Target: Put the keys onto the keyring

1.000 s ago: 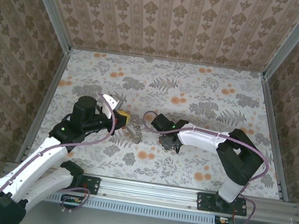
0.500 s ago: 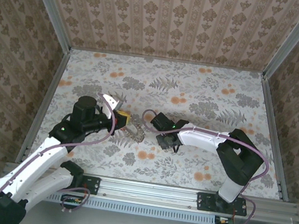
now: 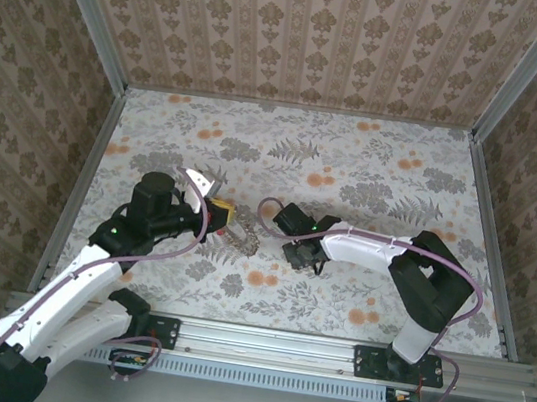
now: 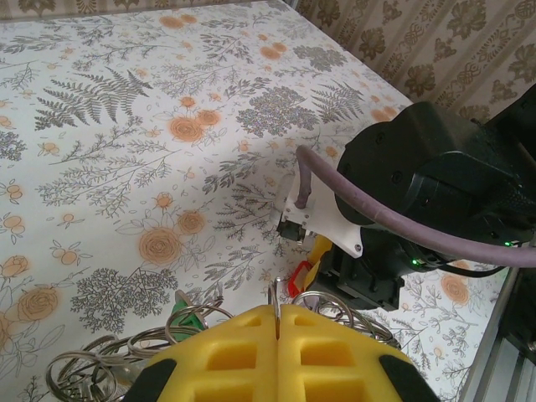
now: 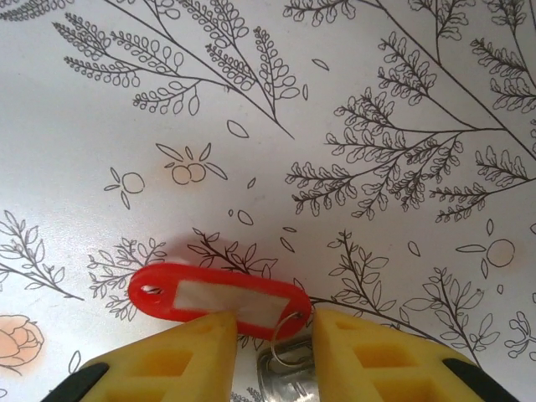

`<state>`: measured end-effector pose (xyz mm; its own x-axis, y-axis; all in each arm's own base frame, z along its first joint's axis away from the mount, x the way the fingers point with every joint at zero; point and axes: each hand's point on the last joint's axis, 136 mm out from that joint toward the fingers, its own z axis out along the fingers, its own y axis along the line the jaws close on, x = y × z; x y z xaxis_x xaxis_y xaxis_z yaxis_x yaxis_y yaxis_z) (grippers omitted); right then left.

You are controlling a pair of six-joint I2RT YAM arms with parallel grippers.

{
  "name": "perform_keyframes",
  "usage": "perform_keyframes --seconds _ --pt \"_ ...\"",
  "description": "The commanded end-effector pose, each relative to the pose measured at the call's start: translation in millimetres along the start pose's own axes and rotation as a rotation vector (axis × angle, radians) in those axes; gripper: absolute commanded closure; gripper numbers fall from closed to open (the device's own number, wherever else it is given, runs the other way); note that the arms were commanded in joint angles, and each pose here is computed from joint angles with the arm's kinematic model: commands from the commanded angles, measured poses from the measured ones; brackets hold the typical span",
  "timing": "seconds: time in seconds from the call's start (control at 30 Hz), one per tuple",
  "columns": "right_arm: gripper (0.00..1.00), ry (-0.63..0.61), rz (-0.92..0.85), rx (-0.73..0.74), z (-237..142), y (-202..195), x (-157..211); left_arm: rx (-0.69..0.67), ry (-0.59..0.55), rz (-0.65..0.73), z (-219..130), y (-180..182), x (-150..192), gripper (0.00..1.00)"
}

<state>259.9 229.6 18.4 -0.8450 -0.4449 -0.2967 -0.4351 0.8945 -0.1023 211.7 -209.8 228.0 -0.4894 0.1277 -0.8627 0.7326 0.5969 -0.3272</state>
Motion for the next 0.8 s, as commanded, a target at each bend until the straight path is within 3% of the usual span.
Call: perform_keyframes --seconds 0.0,0.17,0.57,0.77 --pt "0.68 0.050 -0.022 -0.019 0.7 -0.2 15.9 0.021 -0.048 0.016 -2.0 -3.8 -13.9 1.00" --pt "0.69 0.056 -0.033 0.002 4.0 -3.1 15.4 0.019 -0.049 0.017 -2.2 -3.3 -15.0 1.00" --pt "0.89 0.074 -0.035 0.014 2.1 -8.5 18.6 0.015 -0.048 0.017 -1.8 -2.0 -16.5 1.00" --pt "0.93 0.019 -0.038 -0.077 -15.2 3.3 7.2 0.014 -0.046 0.014 -1.7 -1.5 -16.7 1.00"
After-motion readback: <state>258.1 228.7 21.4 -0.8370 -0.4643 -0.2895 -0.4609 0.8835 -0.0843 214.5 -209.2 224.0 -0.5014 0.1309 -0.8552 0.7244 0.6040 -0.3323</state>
